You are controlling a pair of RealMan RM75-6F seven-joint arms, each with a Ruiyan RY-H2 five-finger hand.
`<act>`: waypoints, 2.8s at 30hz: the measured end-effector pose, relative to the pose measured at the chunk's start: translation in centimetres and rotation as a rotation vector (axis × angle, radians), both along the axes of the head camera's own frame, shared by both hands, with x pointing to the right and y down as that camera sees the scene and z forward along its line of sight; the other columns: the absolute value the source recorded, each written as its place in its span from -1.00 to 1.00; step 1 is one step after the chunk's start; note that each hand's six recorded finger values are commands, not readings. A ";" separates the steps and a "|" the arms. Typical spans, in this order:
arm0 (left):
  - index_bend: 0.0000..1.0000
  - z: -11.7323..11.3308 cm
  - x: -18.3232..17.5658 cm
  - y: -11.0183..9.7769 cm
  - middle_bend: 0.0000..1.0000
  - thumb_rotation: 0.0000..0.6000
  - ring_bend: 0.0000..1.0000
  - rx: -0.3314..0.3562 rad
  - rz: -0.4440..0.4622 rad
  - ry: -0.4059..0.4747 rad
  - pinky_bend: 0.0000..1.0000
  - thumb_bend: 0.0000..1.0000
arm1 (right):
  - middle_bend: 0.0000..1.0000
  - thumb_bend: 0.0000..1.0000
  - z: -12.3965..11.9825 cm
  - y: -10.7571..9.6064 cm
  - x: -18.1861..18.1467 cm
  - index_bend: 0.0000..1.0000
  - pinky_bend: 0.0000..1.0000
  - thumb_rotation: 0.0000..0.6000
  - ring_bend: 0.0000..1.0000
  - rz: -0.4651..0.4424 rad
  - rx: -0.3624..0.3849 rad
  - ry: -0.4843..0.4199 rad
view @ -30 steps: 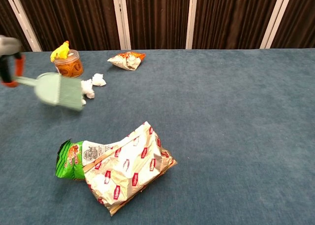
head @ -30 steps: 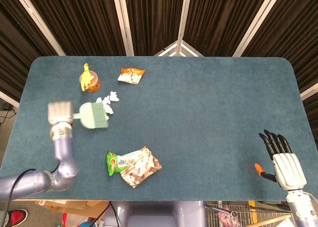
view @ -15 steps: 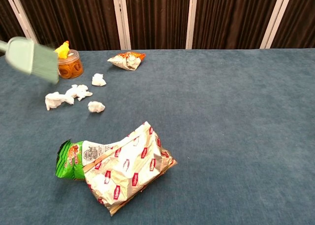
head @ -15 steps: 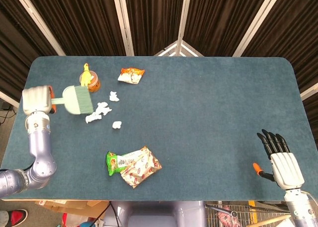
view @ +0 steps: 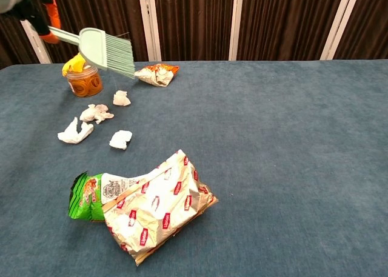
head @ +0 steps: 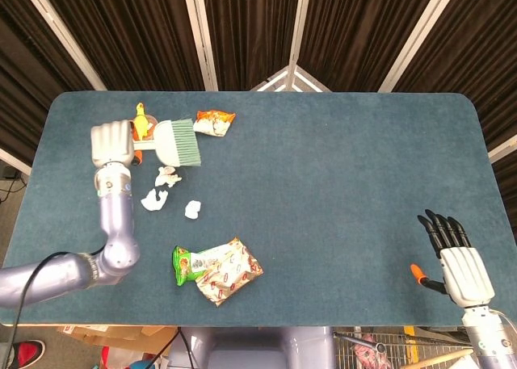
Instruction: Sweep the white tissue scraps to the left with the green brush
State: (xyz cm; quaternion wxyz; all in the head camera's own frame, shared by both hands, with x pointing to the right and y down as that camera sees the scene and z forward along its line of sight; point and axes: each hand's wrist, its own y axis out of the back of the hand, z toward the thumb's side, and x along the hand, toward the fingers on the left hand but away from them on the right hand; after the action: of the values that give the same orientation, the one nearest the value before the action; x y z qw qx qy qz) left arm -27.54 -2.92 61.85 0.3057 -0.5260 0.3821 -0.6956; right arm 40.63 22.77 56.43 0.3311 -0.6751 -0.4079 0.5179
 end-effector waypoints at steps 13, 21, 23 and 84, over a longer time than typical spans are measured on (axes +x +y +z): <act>0.67 6.2 2.2 -0.1 1.00 1.00 1.00 -0.082 -0.094 -0.049 1.00 0.55 | -1.00 -0.39 -0.2 0.0 0.4 -1.00 -1.00 1.00 -1.00 0.022 -0.012 -0.026; 0.67 9.5 3.3 1.2 1.00 1.00 1.00 -0.152 -0.107 -0.027 1.00 0.54 | -1.00 -0.39 -0.1 0.1 0.4 -1.00 -1.00 1.00 -1.00 0.022 -0.021 -0.028; 0.67 10.1 3.3 1.6 1.00 1.00 1.00 -0.168 -0.106 -0.030 1.00 0.55 | -1.00 -0.39 0.0 0.1 0.4 -1.00 -1.00 1.00 -1.00 0.022 -0.022 -0.027; 0.67 3.0 3.7 8.4 1.00 1.00 1.00 -0.158 0.256 0.125 1.00 0.55 | -1.00 -0.39 -0.3 -0.1 0.3 -1.00 -1.00 1.00 -1.00 0.016 0.014 -0.009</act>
State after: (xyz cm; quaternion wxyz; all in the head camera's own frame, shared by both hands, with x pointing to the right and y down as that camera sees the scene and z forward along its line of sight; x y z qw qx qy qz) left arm -23.82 5.48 64.87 0.3250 -0.6350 0.2743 -0.6449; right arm 40.96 22.64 56.15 0.3301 -0.6718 -0.4183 0.5146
